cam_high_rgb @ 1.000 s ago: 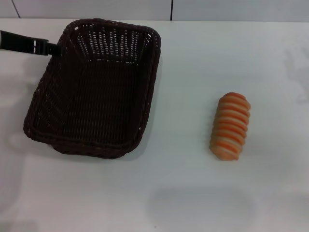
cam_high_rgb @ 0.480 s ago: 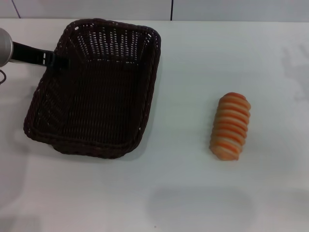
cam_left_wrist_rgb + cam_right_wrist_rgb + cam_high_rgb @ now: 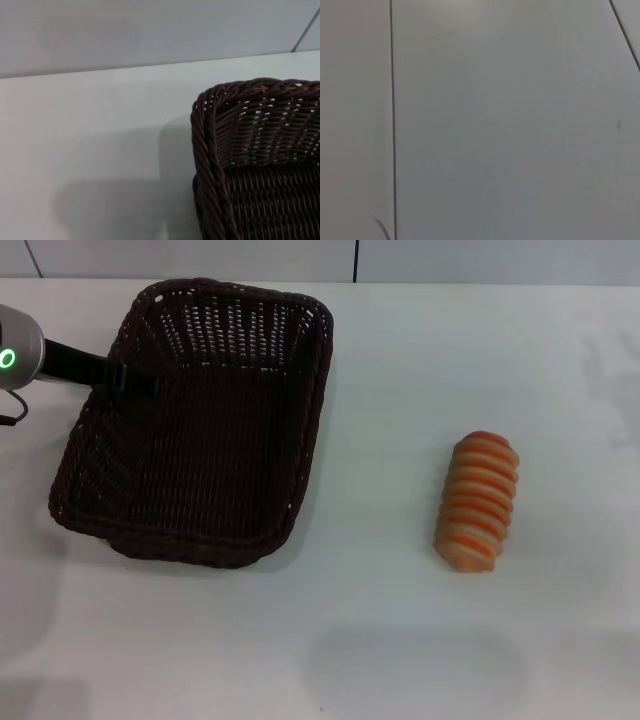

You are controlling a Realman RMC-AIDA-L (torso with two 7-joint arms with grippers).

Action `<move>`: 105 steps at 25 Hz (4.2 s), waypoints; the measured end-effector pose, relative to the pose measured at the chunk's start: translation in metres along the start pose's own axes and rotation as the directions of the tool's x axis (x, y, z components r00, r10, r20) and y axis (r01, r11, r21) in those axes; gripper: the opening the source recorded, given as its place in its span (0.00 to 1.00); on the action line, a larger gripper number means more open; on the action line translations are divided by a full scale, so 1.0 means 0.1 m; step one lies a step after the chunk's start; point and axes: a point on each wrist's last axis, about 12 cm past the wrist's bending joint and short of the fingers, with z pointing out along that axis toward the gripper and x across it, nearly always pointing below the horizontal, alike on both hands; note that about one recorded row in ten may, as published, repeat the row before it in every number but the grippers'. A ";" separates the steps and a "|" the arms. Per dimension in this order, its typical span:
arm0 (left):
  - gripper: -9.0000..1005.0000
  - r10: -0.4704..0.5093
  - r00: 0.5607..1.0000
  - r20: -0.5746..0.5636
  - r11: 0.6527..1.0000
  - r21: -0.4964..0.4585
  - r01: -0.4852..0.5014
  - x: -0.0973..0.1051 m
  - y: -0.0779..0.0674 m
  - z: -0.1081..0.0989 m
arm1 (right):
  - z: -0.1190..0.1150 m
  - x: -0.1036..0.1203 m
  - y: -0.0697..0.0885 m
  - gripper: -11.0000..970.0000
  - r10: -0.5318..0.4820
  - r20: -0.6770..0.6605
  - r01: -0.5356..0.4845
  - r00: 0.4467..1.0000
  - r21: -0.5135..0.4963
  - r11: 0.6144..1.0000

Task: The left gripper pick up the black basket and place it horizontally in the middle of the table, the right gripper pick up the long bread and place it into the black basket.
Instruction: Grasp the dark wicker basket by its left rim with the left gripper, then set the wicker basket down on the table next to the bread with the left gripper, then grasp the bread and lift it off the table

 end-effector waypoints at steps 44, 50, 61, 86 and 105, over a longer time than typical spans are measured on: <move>0.21 0.397 0.866 0.303 0.887 0.117 -0.447 -0.41 0.42 -0.60 | -0.12 -0.04 0.00 0.50 0.014 0.017 -0.014 1.000 0.033 0.999; 0.21 0.537 0.768 0.350 0.765 0.183 -0.618 -0.52 0.26 -0.71 | -0.18 -0.06 -0.03 0.51 0.014 0.021 -0.015 1.000 0.063 0.998; 0.21 0.740 0.574 0.349 0.443 0.389 -0.808 -0.65 -0.30 -0.63 | -0.30 -0.06 -0.05 0.51 0.017 0.015 -0.019 1.000 0.093 0.995; 0.20 0.800 0.496 0.337 0.313 0.472 -0.824 -0.42 -0.80 -0.23 | -0.42 -0.11 -0.03 0.50 0.025 0.027 -0.028 0.999 0.112 0.993; 0.70 0.482 0.582 0.655 0.605 0.232 -0.762 -0.71 -0.25 -0.50 | -0.39 -0.11 0.05 0.51 0.033 0.027 -0.035 0.999 0.092 0.995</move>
